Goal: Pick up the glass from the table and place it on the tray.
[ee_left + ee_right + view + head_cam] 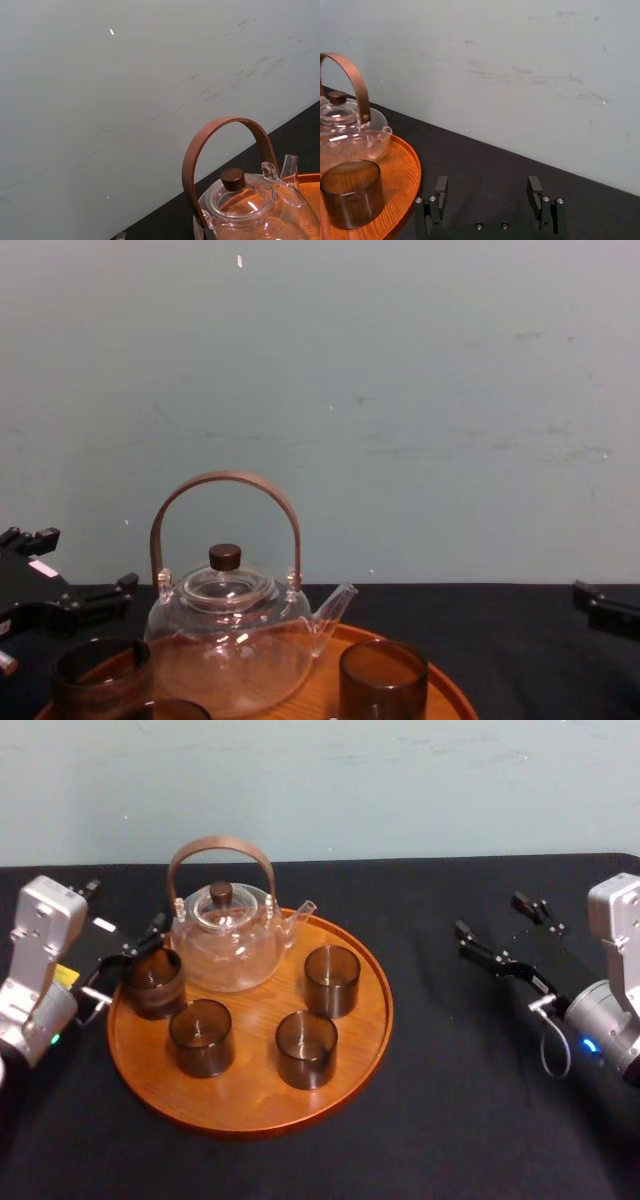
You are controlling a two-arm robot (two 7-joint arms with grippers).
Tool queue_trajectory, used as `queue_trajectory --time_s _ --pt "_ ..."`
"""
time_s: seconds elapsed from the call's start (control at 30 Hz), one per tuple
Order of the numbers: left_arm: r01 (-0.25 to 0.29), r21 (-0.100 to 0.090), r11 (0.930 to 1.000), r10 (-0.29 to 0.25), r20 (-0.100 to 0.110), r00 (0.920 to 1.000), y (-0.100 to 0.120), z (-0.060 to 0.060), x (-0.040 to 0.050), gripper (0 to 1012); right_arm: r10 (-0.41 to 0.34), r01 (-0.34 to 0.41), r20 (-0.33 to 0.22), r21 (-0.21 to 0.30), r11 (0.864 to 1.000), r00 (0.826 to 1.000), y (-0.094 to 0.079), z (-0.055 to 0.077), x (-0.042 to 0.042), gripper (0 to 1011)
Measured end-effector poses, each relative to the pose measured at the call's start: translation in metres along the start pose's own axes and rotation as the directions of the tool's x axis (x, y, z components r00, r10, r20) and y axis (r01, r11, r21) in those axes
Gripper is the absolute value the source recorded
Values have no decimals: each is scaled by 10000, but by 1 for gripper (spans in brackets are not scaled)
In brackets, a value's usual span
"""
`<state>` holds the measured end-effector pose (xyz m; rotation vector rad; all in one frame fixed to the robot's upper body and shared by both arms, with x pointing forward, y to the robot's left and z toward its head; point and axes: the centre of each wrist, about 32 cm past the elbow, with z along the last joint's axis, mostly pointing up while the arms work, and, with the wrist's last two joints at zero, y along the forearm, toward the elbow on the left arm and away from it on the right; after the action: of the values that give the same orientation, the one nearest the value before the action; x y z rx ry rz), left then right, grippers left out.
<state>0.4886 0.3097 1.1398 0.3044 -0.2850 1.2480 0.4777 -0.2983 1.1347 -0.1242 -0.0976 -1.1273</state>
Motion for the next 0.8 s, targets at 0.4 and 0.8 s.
queue_trajectory --time_s 0.4,0.8 --pt "0 1 10000 0 0 10000 0 0 0 1001 -219 216 -203 -161 9996 9996 53 -80 -10 1002" --pt "0 0 10000 0 0 10000 0 0 0 1001 -207 204 -185 -163 9997 9996 51 -78 -9 1002"
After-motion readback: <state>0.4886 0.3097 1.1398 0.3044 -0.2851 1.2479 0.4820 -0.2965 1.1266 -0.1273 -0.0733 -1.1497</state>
